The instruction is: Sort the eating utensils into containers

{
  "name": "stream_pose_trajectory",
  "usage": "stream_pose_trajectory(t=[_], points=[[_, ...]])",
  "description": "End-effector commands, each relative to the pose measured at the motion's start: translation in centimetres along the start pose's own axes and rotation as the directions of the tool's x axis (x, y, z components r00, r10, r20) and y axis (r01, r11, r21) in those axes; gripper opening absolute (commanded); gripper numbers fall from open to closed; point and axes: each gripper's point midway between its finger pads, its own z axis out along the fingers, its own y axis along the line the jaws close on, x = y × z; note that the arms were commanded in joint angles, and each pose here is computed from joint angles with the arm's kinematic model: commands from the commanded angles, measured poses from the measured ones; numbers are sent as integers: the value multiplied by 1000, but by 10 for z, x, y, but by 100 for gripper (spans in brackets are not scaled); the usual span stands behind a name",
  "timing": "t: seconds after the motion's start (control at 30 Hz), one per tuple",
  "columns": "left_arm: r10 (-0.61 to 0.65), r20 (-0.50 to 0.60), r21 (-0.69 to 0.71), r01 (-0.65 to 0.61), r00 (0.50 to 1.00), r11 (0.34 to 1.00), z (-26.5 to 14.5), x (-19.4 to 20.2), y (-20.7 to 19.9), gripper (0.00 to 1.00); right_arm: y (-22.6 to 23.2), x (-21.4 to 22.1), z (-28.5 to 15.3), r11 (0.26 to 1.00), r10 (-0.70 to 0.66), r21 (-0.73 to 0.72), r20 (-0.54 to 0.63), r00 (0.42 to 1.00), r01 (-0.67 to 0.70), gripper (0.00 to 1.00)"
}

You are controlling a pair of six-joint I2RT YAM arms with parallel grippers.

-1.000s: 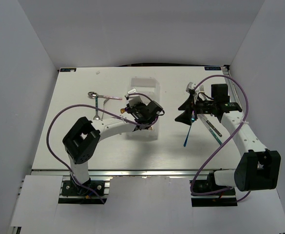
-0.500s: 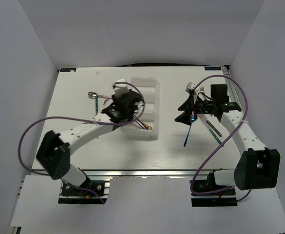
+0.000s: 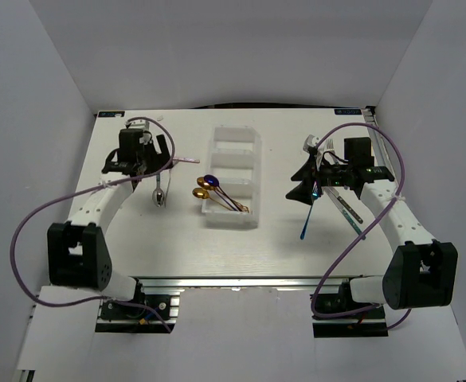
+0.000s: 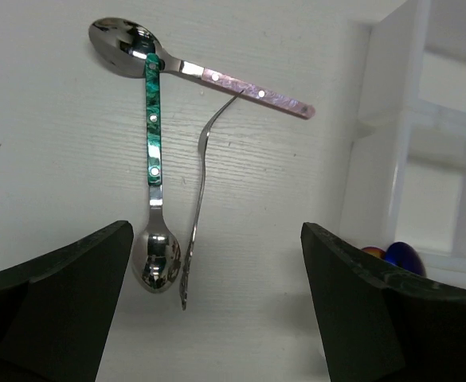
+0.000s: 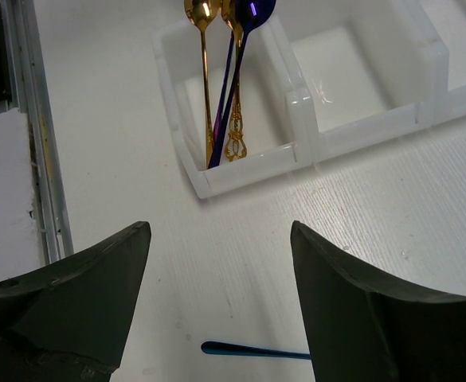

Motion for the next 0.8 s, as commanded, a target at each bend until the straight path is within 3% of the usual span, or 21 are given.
stream_pose_trajectory(t=[0.0,0.13,0.4,0.77], points=[[77,-78,104,-68,994,992,15,2,-2,98,-1,-4,0,1000,-6,-15,12,1000,6,77],[81,-128,56,-74,988,996,45,9,15,95,-1,-3,1,1000,-6,-20,10,1000,6,77],[74,-233,-23,-81,970,996,97,28,41,75,1,-2,0,1000,-7,-27,7,1000,8,78],[40,-285,-71,-63,958,995,120,40,69,59,1,-4,0,999,-18,-29,9,1000,18,78]])
